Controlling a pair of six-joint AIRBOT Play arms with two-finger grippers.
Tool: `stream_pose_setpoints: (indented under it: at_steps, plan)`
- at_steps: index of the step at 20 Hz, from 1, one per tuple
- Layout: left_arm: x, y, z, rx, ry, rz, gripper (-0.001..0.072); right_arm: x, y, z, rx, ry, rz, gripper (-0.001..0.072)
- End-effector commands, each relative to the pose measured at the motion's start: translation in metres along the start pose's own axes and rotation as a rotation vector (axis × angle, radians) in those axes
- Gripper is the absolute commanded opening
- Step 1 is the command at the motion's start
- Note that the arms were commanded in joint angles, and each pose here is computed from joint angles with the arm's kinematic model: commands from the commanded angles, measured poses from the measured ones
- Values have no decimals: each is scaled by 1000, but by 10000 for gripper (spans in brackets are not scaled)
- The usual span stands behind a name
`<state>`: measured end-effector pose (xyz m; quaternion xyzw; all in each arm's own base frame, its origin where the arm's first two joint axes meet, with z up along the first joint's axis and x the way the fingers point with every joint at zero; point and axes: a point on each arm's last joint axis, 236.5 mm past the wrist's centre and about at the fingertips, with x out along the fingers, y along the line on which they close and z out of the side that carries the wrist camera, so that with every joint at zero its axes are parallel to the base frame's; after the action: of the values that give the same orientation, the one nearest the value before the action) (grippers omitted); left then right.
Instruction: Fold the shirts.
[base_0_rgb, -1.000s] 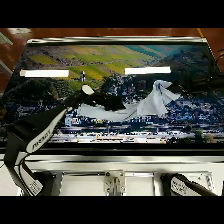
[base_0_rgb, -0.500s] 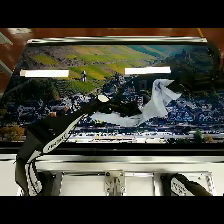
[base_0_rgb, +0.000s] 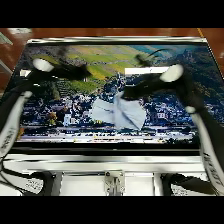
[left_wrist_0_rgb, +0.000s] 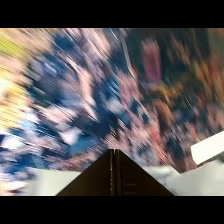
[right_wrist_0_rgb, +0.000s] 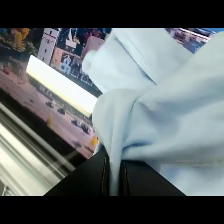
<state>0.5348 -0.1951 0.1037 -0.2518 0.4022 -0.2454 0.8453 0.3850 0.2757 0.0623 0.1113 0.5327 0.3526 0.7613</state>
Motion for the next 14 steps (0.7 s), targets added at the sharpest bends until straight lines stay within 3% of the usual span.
stream_pose_setpoints:
  at_steps: [1,2,3,4,5,11,14]
  plan:
    - [-119,33,68,37,-212,131,41,111,27,-9,49,3,69,68]
    - [-143,32,76,42,-251,142,42,136,31,-16,106,14,100,69]
    - [-161,31,80,46,-272,150,42,156,34,-18,179,9,132,178]
    - [-176,28,80,50,-280,154,42,168,38,-15,265,-8,174,496]
    - [-184,26,78,54,-276,156,42,171,42,-10,315,-24,212,682]
    - [-185,25,66,49,-237,154,42,96,10,1,331,38,235,681]
    - [-185,26,65,64,-234,156,43,30,-59,-41,297,213,15,681]
